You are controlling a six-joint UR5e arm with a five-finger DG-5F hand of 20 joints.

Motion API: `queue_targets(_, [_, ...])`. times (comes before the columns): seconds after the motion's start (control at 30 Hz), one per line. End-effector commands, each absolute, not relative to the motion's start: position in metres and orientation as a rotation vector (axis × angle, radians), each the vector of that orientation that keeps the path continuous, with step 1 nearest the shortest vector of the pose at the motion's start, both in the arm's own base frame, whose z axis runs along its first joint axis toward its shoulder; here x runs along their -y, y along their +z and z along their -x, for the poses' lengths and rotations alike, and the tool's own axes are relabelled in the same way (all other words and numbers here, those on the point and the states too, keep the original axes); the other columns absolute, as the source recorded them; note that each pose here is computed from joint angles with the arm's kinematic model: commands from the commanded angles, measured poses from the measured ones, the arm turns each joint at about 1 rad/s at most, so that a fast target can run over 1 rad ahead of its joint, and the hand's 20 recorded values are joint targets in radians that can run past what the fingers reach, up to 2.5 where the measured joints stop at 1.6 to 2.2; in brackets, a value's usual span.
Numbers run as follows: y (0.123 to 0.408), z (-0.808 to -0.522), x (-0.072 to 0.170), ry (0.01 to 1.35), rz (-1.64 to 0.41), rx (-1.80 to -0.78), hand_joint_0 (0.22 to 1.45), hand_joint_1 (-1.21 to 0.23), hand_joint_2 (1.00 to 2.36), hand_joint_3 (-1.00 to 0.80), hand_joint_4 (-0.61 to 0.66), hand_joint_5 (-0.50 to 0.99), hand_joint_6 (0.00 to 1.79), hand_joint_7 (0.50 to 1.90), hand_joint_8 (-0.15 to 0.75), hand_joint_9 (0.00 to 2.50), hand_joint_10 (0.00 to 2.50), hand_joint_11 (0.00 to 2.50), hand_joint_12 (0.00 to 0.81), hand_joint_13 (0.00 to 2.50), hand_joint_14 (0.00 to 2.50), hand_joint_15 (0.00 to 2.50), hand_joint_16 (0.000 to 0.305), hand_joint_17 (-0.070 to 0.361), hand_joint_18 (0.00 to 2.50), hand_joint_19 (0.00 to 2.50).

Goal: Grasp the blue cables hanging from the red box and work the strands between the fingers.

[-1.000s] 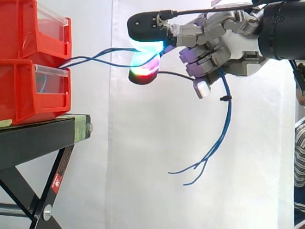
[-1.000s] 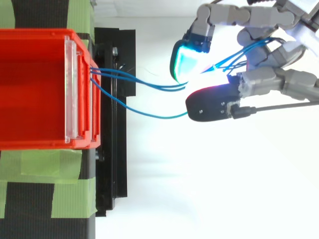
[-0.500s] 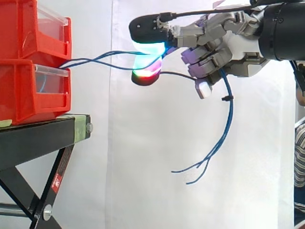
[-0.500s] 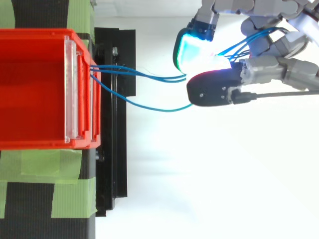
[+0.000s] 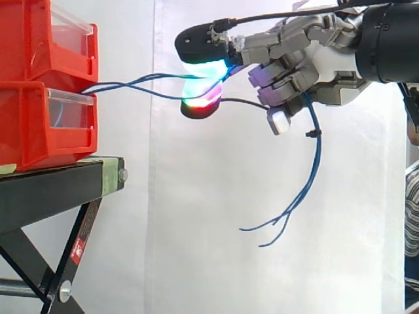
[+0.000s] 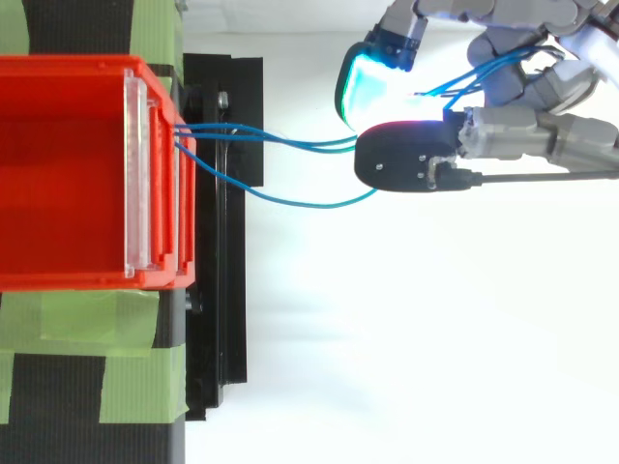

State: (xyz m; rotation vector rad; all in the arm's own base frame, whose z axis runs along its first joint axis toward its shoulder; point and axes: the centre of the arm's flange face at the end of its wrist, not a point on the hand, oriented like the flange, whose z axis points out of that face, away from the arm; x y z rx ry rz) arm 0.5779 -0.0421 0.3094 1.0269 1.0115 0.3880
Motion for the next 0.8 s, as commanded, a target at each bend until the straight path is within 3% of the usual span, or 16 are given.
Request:
queue_targets(0.0, [0.31, -0.578, 0.039, 0.411, -1.038, -1.0, 0.92, -0.64, 1.02, -0.2, 0.31, 0.48, 0.0, 1.47, 0.532, 1.78, 2.5, 2.5, 0.684, 1.96, 2.5, 1.71, 0.243, 0.182, 2.5, 0.6])
queue_targets(0.1, [0.309, -0.578, 0.039, 0.422, -1.042, -0.996, 0.97, -0.63, 1.02, -0.05, 0.31, 0.47, 0.0, 1.45, 0.532, 1.78, 2.5, 2.5, 0.684, 1.96, 2.5, 1.71, 0.243, 0.182, 2.5, 0.6])
queue_targets(0.77, [0.27, -0.597, 0.008, 0.539, -1.068, -0.983, 0.99, -0.63, 1.02, -0.05, 0.32, 0.47, 0.0, 1.46, 0.532, 1.78, 2.5, 2.5, 0.684, 1.96, 2.5, 1.71, 0.243, 0.182, 2.5, 0.6])
